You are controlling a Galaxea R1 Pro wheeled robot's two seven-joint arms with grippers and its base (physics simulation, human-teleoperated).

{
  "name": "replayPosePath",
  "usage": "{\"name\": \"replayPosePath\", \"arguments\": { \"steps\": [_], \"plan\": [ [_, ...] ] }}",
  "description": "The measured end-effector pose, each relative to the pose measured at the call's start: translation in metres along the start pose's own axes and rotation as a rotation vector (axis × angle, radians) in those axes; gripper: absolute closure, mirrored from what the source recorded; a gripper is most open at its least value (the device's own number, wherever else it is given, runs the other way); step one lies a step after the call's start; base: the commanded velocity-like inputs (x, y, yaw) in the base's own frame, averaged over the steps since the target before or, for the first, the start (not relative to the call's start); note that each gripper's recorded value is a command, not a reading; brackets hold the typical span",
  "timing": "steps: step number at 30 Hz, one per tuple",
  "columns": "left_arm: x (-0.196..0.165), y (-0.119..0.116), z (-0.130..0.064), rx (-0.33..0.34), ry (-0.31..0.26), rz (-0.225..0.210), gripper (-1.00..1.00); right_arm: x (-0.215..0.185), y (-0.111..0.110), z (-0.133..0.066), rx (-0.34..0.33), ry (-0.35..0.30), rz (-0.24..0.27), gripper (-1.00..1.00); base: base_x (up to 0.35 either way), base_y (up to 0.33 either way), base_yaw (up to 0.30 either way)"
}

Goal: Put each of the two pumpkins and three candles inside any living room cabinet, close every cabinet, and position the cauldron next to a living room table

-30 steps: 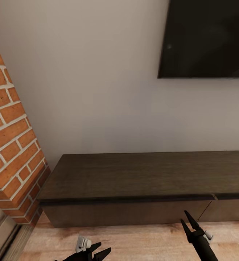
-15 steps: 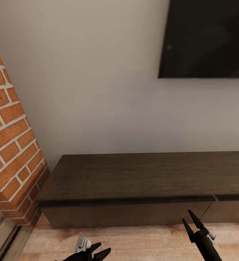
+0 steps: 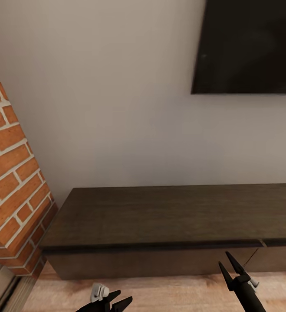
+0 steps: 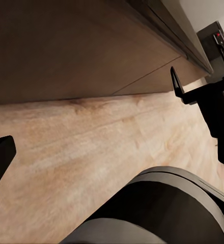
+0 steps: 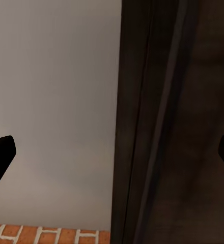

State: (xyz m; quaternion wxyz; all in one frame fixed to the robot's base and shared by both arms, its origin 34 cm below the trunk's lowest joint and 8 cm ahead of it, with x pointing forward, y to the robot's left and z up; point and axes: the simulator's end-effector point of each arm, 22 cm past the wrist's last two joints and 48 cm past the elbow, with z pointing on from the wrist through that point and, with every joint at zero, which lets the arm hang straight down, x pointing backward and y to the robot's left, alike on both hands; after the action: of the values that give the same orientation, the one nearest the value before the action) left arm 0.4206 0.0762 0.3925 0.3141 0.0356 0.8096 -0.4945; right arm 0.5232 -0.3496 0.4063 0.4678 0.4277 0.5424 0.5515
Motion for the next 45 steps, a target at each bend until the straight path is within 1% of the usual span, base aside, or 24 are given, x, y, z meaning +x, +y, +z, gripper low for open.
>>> {"name": "replayPosePath", "arguments": {
  "steps": [26,33,45],
  "plan": [
    [0.0006,0.0007,0.0001,-0.001,0.001,0.000,-1.00,0.0003,-0.0010,-0.0001,0.003,0.000,0.002,-1.00,0.052,0.000,0.000],
    [0.0010,0.0018,-0.0001,-0.006,0.002,0.000,-1.00,0.0004,-0.0010,-0.0003,0.003,0.000,0.002,-1.00,0.120,0.000,0.000],
    [0.0010,0.0015,-0.0001,-0.004,0.002,-0.001,-1.00,0.0004,-0.0011,-0.0002,0.003,0.000,0.002,-1.00,0.014,0.000,0.000]
  ]
}}
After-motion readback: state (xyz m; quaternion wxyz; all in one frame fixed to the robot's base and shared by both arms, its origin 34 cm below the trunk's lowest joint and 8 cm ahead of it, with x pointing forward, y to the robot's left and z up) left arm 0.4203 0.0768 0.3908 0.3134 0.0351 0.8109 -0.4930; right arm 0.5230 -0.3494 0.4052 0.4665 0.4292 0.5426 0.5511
